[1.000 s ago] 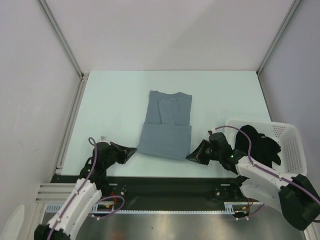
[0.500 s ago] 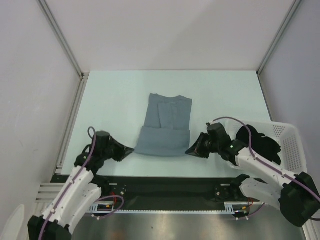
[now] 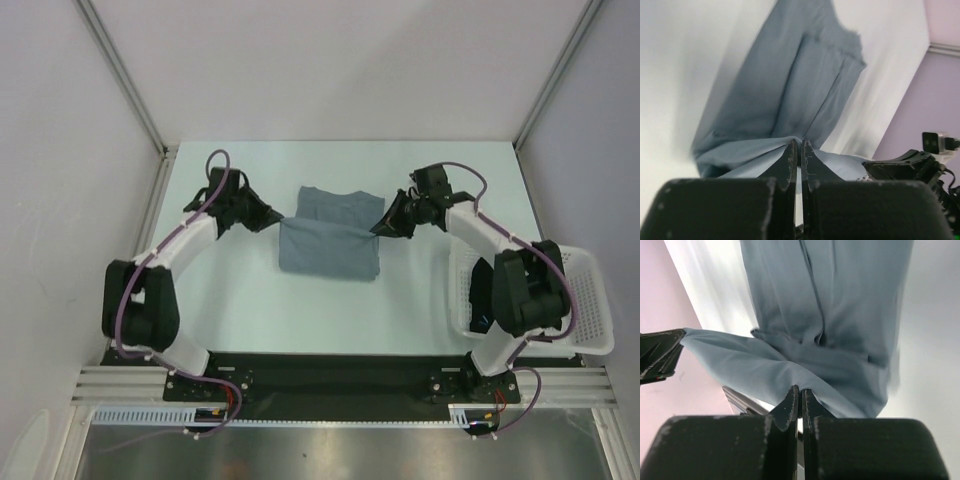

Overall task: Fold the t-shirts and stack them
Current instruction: Fold the tshirt

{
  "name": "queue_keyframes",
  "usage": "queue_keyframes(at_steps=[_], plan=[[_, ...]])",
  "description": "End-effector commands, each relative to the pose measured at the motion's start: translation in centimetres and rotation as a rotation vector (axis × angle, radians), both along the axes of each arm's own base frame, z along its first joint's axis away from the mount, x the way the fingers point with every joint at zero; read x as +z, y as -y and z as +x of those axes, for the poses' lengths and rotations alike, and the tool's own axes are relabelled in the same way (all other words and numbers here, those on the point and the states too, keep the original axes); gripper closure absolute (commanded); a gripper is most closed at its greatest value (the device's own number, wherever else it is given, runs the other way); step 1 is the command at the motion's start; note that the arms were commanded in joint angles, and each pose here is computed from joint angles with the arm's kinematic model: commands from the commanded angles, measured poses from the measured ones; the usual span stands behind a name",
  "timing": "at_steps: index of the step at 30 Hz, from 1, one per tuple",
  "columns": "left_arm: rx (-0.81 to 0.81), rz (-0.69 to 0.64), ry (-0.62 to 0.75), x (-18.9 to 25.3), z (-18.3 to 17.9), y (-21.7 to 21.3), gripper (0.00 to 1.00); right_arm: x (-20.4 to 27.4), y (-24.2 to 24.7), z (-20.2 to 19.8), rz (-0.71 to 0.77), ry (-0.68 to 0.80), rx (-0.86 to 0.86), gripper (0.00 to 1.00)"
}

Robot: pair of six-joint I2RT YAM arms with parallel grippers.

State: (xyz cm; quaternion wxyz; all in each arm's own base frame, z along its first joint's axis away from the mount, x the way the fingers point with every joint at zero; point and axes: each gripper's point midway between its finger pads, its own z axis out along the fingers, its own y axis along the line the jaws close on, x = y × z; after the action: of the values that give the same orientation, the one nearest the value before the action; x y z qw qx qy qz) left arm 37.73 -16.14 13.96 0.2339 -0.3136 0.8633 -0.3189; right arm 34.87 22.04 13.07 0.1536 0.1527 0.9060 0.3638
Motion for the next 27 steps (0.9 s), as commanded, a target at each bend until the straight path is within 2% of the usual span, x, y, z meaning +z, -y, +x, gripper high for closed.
queue_keyframes(at_steps=[1, 3, 4, 8, 15, 27], plan=[[-0.05, -0.029, 0.167, 4.4, 6.1, 0.3, 1.0, 2.8, 0.0, 3.0, 0.036, 0.059, 0.048, 1.0], [-0.073, -0.057, 0.204, 5.9, 8.3, 0.8, 1.0, 2.3, 0.2, 4.5, 0.035, 0.046, 0.049, 1.0], [-0.075, -0.06, 0.18, 4.5, 9.4, 1.1, 1.0, 3.0, 0.1, 5.5, 0.043, 0.062, 0.047, 1.0], [-0.115, -0.155, 0.168, 4.2, 11.9, 2.8, 1.0, 2.6, 0.2, 7.8, 0.071, 0.053, 0.04, 1.0], [-0.124, -0.17, 0.221, 4.5, 15.9, 3.6, 1.0, 1.6, 1.4, 11.8, 0.092, 0.041, -0.005, 1.0], [-0.072, -0.219, 0.19, 1.6, 19.4, 3.7, 1.0, -1.9, 2.4, 16.0, 0.113, 0.003, -0.026, 1.0]])
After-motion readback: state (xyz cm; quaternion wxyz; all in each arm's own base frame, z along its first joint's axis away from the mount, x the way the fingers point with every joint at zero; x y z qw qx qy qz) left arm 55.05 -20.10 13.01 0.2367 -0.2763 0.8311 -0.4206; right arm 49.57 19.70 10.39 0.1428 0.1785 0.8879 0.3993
